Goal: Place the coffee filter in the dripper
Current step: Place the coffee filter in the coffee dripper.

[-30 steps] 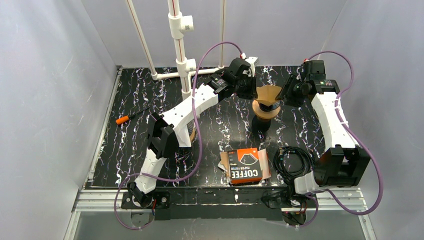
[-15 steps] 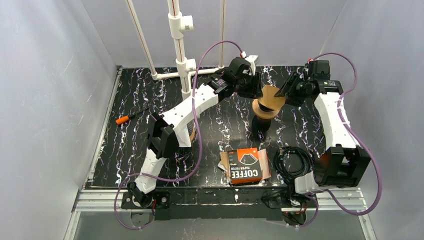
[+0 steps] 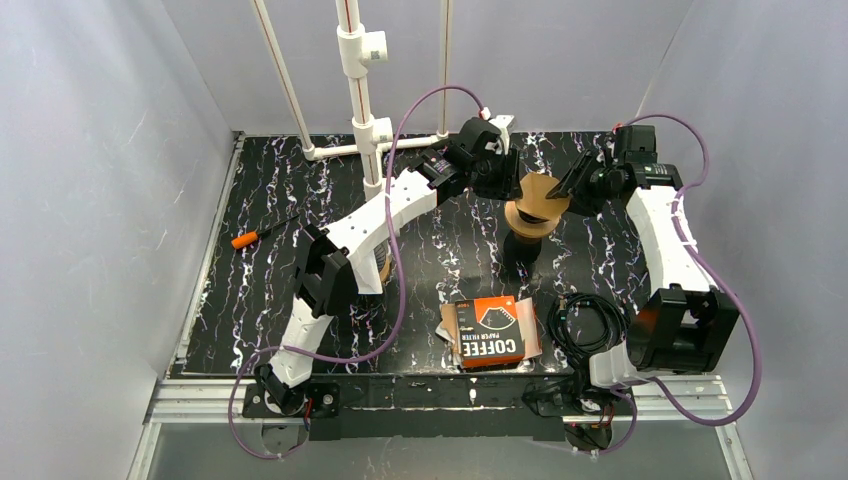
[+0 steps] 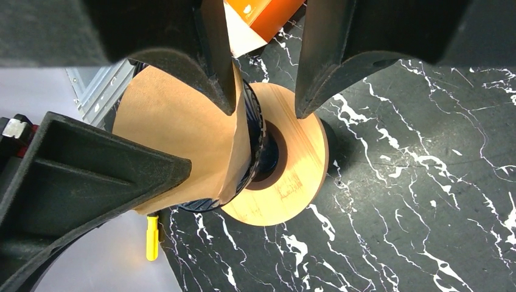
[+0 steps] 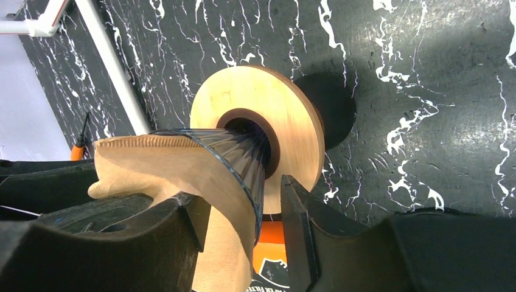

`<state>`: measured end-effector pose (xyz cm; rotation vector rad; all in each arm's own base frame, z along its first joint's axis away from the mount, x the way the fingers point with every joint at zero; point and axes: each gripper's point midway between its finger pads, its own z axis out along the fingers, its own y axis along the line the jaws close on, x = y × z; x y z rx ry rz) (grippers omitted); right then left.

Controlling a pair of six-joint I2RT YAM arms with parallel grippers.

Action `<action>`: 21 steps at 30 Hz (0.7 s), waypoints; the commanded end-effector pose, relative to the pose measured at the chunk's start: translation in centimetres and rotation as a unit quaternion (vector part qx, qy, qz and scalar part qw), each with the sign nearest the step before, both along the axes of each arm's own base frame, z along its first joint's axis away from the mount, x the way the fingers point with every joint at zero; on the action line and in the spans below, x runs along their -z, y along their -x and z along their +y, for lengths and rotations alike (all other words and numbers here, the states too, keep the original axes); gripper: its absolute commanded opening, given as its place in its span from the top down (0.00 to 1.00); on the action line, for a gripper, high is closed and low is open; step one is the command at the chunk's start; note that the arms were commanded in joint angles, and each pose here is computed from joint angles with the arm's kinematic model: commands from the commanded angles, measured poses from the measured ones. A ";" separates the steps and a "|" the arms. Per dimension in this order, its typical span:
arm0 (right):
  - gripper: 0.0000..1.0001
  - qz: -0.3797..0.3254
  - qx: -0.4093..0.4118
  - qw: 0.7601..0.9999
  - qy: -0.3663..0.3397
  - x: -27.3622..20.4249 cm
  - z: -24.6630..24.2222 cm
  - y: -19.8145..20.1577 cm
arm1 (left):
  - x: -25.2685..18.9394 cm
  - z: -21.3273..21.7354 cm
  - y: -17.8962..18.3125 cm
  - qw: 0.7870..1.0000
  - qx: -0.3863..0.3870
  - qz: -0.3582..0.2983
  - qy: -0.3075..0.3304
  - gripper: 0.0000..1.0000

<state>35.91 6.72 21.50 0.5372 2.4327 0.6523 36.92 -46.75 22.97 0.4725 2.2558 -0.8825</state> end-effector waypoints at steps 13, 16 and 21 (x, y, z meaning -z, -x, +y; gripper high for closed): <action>0.59 0.022 0.005 0.999 -0.023 2.5 0.3 -0.9 | -1.4 0.5 -0.7 1.000 -0.009 0.000 0.017 0.65; 0.64 0.025 0.005 0.999 -0.026 2.8 0.3 -0.9 | -1.1 0.4 -0.7 1.000 -0.008 0.004 0.017 0.66; 0.70 0.035 0.007 0.999 -0.028 3.4 0.4 -0.8 | -0.5 0.4 -0.8 1.000 -0.007 0.006 0.013 0.68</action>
